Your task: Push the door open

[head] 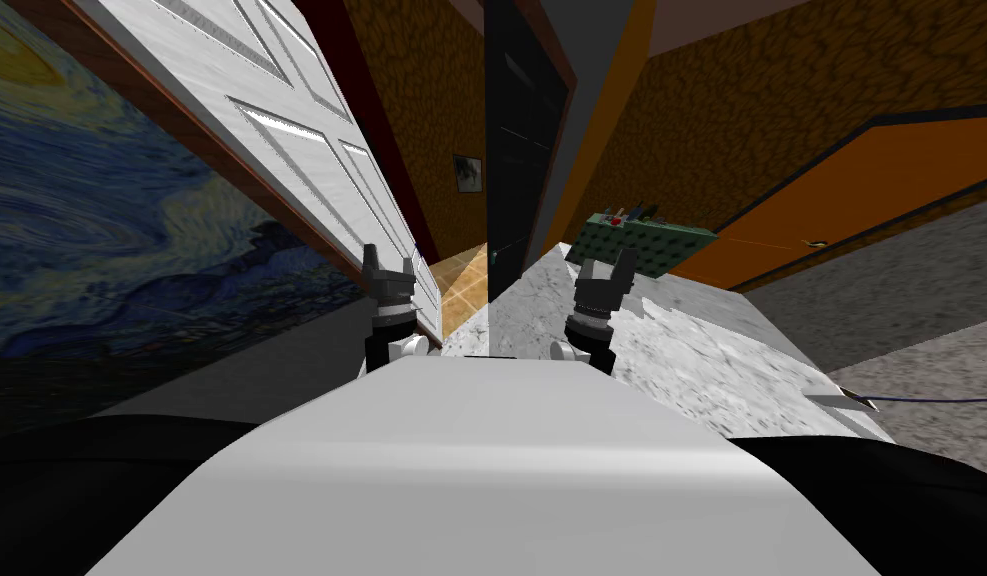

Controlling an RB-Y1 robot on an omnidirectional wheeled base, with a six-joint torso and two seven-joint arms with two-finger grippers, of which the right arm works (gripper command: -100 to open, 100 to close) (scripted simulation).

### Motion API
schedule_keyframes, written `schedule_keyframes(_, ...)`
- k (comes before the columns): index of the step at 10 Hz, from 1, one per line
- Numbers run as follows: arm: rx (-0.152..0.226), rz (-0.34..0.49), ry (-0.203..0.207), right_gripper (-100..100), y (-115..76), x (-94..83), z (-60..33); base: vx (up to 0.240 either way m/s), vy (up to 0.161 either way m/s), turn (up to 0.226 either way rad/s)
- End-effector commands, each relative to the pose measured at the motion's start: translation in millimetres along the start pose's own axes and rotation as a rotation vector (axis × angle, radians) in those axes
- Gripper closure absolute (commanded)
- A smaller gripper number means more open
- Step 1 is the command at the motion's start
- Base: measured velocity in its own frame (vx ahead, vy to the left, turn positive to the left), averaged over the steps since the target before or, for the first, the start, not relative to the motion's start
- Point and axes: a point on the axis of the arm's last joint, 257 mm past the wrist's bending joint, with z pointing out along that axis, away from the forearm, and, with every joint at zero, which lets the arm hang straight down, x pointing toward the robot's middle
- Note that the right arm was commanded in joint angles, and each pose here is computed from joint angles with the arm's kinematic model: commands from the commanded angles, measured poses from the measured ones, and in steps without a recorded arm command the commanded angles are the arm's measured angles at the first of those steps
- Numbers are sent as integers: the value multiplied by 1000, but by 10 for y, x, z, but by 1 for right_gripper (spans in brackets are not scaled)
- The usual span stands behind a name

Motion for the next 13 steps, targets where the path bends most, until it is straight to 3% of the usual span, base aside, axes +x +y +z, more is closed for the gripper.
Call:
schedule_keyframes(1, 17, 5, 17, -100, -114, 53, -31, 68, -20, 72)
schedule_keyframes(13, 156, 40, 124, -100, -975, 420, -334, 109, -45, 77)
